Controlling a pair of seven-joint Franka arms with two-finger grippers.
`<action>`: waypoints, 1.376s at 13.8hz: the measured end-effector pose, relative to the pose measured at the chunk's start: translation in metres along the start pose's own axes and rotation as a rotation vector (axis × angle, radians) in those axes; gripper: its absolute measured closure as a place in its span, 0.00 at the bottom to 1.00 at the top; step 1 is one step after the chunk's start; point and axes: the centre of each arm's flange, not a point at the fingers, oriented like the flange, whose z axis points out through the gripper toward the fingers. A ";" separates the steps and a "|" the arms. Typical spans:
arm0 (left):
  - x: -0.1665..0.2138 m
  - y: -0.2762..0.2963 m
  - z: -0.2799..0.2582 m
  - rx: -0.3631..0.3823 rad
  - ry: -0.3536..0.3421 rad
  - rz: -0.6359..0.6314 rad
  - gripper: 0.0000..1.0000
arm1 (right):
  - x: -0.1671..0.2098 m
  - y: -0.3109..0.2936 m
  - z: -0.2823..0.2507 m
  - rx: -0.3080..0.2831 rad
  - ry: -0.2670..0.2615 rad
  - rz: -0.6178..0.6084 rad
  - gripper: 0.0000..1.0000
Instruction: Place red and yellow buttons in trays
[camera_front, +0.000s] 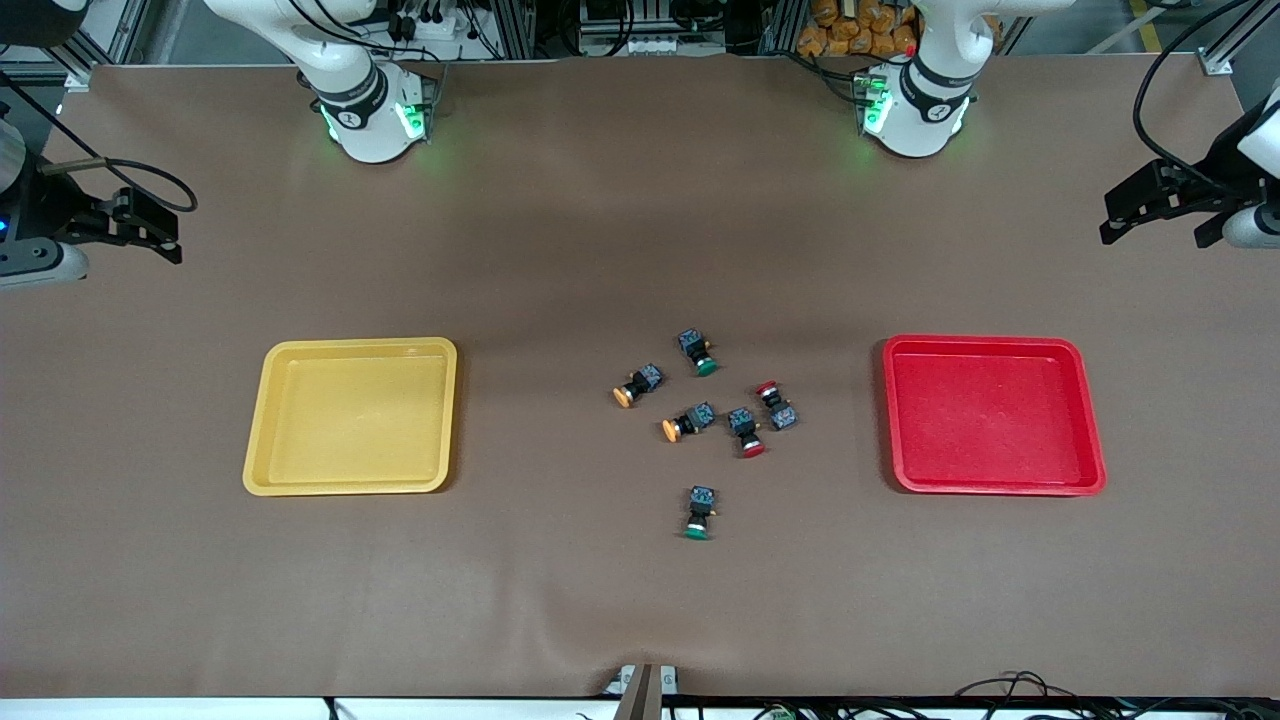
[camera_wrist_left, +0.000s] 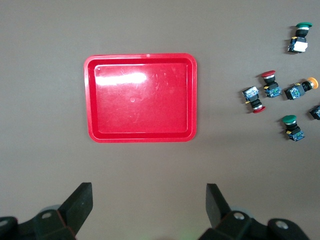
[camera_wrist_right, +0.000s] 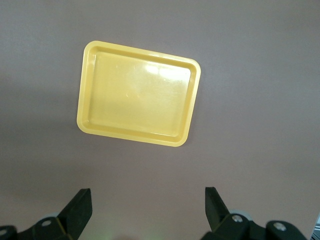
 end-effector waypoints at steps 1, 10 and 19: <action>0.000 0.000 0.000 0.000 -0.001 0.000 0.00 | 0.000 0.000 0.000 0.003 0.000 0.000 0.00; 0.023 0.001 0.043 0.002 -0.091 0.001 0.00 | 0.001 -0.001 0.001 0.033 0.008 0.004 0.00; 0.073 0.037 0.127 0.030 -0.198 -0.075 0.00 | 0.068 -0.043 0.081 0.070 -0.022 0.106 0.00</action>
